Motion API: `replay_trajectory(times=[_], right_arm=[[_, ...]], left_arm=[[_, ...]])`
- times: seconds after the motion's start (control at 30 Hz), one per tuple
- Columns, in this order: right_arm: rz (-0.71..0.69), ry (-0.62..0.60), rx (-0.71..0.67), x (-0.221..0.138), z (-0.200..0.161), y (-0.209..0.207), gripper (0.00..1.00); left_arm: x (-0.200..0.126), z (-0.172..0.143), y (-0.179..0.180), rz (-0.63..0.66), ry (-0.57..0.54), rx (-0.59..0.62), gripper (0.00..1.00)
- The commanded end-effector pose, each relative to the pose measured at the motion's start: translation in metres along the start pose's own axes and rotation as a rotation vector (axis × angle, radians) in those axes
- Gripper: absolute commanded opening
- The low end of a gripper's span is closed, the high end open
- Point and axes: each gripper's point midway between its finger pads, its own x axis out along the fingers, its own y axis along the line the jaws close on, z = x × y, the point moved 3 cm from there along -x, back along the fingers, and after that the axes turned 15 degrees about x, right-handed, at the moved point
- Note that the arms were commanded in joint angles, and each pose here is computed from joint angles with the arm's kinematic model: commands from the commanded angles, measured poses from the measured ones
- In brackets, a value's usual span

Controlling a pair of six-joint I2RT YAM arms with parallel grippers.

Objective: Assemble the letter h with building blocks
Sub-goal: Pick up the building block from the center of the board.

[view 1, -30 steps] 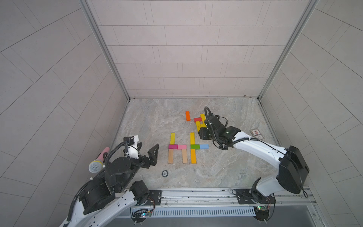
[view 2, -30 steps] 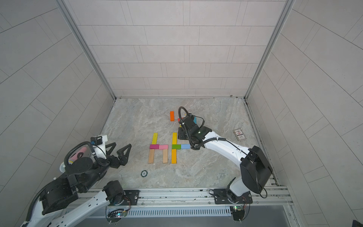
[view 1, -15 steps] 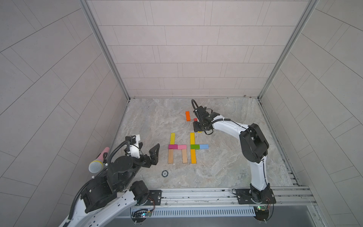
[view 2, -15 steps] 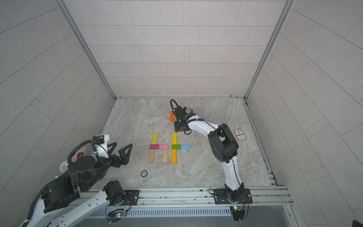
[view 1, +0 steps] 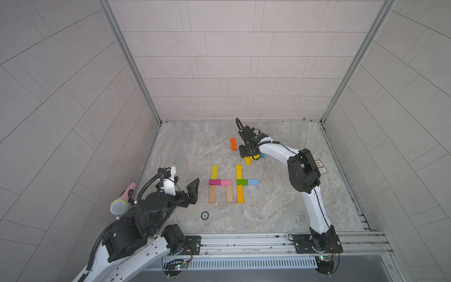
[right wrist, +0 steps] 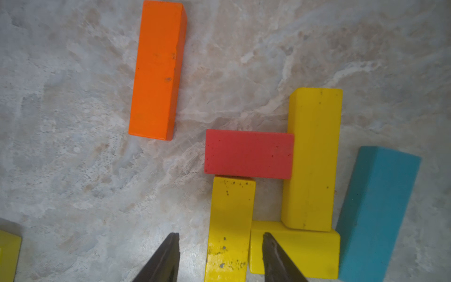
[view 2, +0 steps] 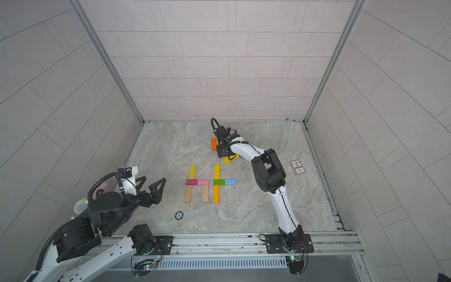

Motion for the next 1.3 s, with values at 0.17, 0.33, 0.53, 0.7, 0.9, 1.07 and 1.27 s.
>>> replay_trajectory(times=[0.17,0.33,0.53,0.7,0.9,1.07,1.27], right_arm=[[-0.06,0.039,-0.043,0.013,0.0,-0.008,0.56],[-0.075,0.055,-0.048,0.02,-0.003,-0.011,0.54],[-0.094,0.066,-0.052,0.028,-0.005,-0.013,0.52],[-0.117,0.069,-0.086,0.034,-0.01,-0.01,0.48],[-0.118,0.058,-0.097,0.032,-0.009,-0.006,0.35],[-0.056,-0.02,-0.092,0.007,0.01,0.009,0.29],[0.019,-0.114,-0.048,-0.05,0.031,0.023,0.27]], left_arm=[[0.004,-0.003,0.002,0.025,0.012,0.02,1.0],[0.004,-0.002,0.002,0.024,0.012,0.019,1.0],[0.004,-0.003,0.001,0.022,0.016,0.023,1.0],[0.004,-0.002,0.001,0.022,0.013,0.021,1.0],[0.004,-0.003,0.001,0.02,0.015,0.02,1.0],[0.005,-0.003,0.001,0.02,0.017,0.019,1.0],[0.006,-0.003,0.0,0.019,0.02,0.019,1.0]])
